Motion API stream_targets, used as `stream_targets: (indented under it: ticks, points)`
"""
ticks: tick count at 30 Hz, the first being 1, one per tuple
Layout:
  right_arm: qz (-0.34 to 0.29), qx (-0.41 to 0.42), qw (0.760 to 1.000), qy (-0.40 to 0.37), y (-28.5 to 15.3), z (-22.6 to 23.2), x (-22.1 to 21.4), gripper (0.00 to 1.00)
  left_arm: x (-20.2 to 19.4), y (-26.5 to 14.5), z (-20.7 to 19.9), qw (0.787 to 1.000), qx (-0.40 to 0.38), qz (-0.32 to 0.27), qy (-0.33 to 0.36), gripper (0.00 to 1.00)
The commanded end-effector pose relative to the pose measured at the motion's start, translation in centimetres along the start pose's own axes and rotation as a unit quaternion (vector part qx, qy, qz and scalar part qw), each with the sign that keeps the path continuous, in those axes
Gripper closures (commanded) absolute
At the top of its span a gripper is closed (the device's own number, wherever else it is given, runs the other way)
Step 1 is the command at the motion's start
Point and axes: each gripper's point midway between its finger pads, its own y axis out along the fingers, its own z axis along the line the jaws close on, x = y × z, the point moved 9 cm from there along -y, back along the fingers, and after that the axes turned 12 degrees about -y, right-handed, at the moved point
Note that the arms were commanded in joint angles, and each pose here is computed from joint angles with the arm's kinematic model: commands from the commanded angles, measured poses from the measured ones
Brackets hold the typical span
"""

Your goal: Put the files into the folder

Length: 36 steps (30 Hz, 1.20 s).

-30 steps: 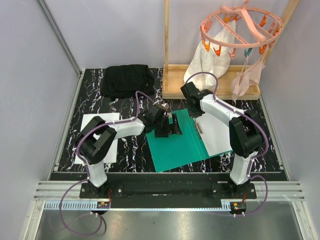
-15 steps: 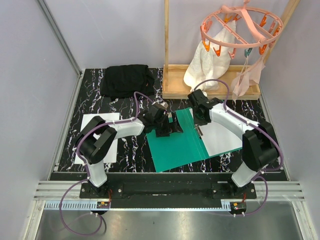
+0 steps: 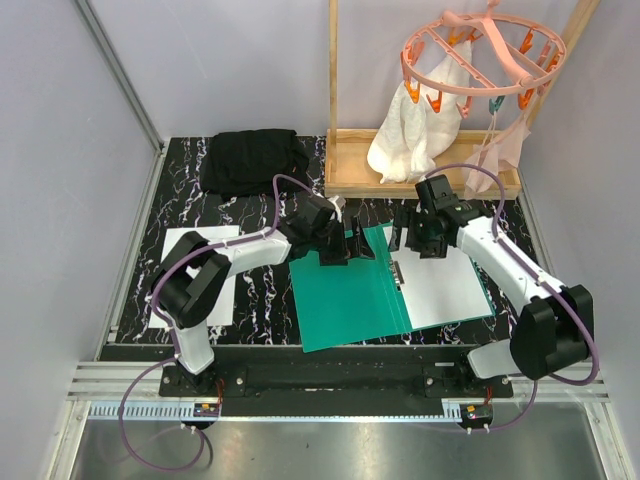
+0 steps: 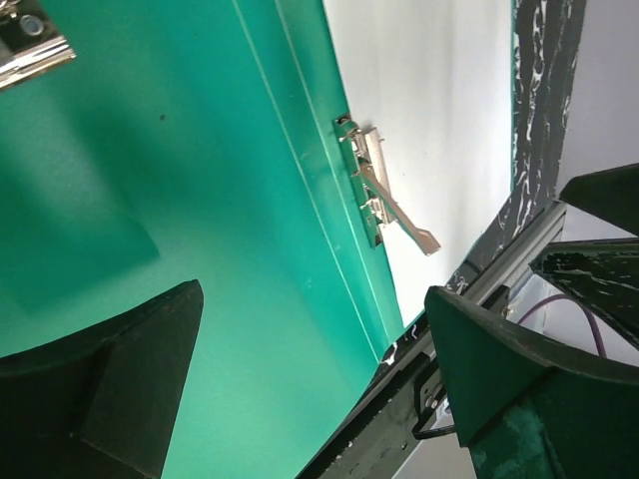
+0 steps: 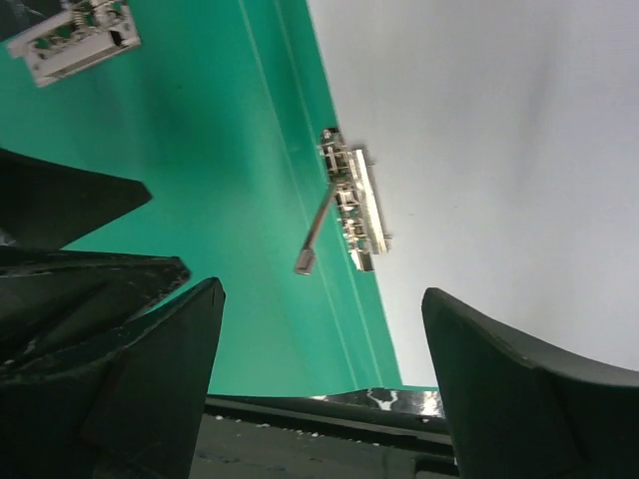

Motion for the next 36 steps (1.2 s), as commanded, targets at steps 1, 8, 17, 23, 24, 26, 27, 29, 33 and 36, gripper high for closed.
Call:
stream_targets:
  ticks: [1, 8, 17, 23, 24, 26, 27, 29, 33, 36]
  points:
    - [0.036, 0.096, 0.994, 0.044, 0.0, 1.9, 0.8, 0.18, 0.5, -0.8, -2.7, 0.999, -0.046, 0.001, 0.025, 0.03]
    - [0.061, 0.093, 0.981, 0.156, 0.9, 0.7, 0.5, 0.4, 0.6, -0.2, -2.4, 0.999, -0.037, -0.001, 0.021, 0.04]
    - [0.108, 0.141, 0.96, 0.215, 2.9, 0.5, -2.1, 0.54, 0.2, 1.1, -2.2, 1.0, -0.025, 0.008, 0.017, 0.05]
    - [0.106, 0.149, 0.955, 0.233, 3.7, 0.6, -2.3, 0.61, 0.1, 1.0, -2.4, 0.999, -0.026, 0.007, 0.021, 0.05]
    - [0.106, 0.148, 0.955, 0.233, 3.7, 0.6, -2.3, 0.61, 0.0, 1.0, -2.4, 0.999, -0.026, 0.008, 0.021, 0.05]
    - [0.1, 0.145, 0.956, 0.236, 3.8, 0.4, -2.2, 0.62, 0.0, 1.0, -2.5, 0.999, -0.027, 0.007, 0.023, 0.05]
    - [0.1, 0.144, 0.956, 0.237, 3.9, 0.4, -2.1, 0.62, 0.0, 1.0, -2.5, 0.999, -0.025, 0.006, 0.023, 0.05]
    - [0.099, 0.146, 0.955, 0.238, 4.0, 0.2, -2.0, 0.62, 0.0, 1.0, -2.6, 0.999, -0.027, 0.006, 0.023, 0.05]
    - [0.105, 0.145, 0.953, 0.246, 4.4, -0.5, -2.1, 0.65, -0.1, 0.9, -2.6, 0.999, -0.029, 0.008, 0.028, 0.05]
    - [0.104, 0.146, 0.952, 0.25, 4.5, -0.7, -2.1, 0.65, -0.1, 0.8, -2.5, 0.999, -0.024, 0.005, 0.03, 0.05]
